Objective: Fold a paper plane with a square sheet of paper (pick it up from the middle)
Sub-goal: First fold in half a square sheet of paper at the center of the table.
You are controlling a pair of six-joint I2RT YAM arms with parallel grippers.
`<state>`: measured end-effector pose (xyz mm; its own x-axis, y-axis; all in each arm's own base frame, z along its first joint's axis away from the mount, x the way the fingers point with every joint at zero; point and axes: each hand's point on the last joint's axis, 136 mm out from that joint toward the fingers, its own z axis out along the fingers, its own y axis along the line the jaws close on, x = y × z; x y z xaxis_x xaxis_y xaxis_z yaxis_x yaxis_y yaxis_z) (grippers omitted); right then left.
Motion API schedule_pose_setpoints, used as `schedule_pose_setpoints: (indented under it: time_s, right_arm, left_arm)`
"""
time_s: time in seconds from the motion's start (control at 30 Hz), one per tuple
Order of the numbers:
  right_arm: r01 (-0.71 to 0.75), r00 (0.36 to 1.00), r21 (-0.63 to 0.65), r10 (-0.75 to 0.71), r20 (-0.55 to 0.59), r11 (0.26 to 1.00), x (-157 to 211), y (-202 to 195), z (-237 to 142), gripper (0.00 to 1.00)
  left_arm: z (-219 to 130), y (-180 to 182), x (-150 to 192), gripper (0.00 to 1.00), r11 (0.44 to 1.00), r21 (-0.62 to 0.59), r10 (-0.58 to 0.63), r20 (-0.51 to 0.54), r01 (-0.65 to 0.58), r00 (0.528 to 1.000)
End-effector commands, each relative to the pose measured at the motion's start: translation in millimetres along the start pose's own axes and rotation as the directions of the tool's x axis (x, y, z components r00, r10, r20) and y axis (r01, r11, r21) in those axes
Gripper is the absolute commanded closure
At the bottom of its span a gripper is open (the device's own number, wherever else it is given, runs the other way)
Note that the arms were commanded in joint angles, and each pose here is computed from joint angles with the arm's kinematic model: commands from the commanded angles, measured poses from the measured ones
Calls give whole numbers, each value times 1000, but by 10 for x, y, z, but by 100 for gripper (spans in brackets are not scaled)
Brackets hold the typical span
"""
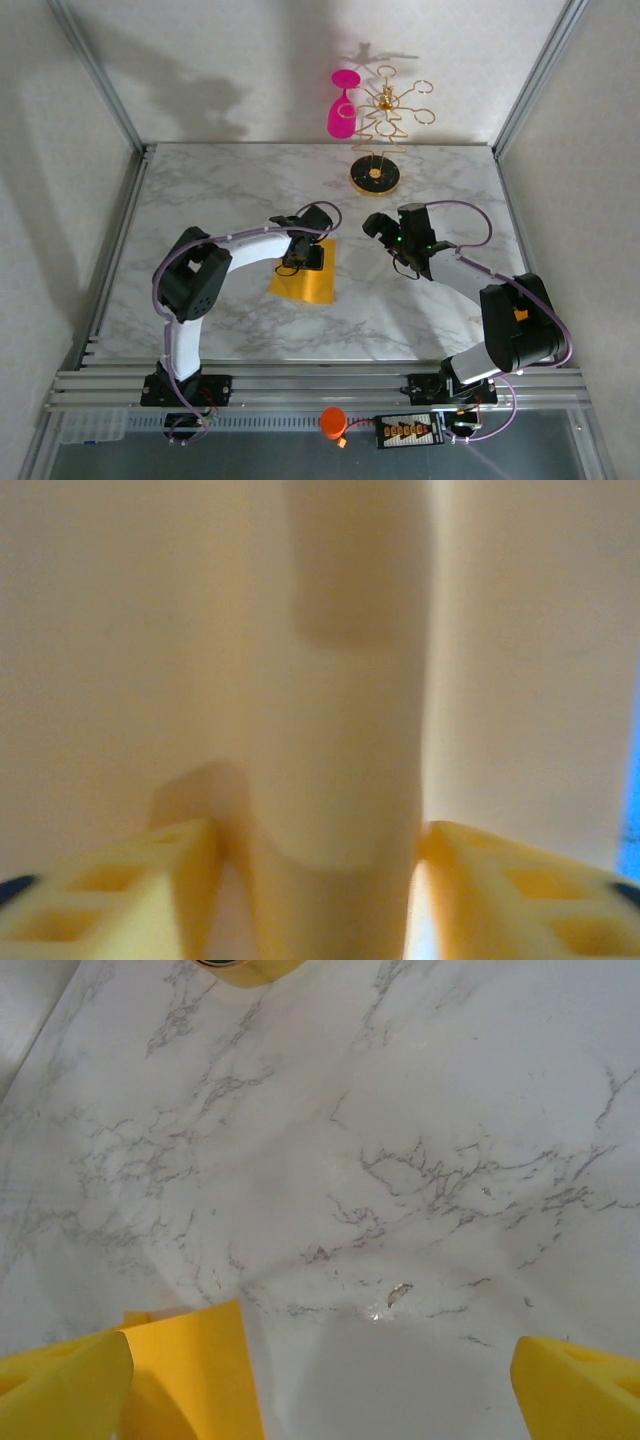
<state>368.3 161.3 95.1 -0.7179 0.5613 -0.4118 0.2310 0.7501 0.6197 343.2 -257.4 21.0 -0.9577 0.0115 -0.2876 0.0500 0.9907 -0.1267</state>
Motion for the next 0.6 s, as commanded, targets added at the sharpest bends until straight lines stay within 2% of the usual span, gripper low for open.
schedule_pose_setpoints:
  time_s: [0.0,0.13,0.23,0.37,0.43,0.57]
  right_arm:
    - [-13,999,-49,15,41,999,-129,130,-21,3]
    - [-16,998,-75,21,58,997,-199,203,-42,3]
    - [-4,997,-139,16,81,990,-226,292,-109,3]
    - [5,995,-213,17,102,977,-259,367,-207,2]
    - [16,995,-241,7,96,971,-255,403,-218,2]
    - [52,998,-316,-37,55,947,-152,506,-190,2]
  left_arm:
    - [-257,-188,-64,58,979,188,-76,-5,75,997]
    - [-525,-298,-188,66,922,366,-135,-8,129,991]
    - [-771,-429,-290,71,855,498,-162,-10,145,987]
    - [-1023,-575,-403,72,768,623,-183,-10,149,983]
    - [-1009,-591,-422,72,734,659,-197,-30,168,980]
    - [-726,-512,-405,73,737,639,-222,-79,221,972]
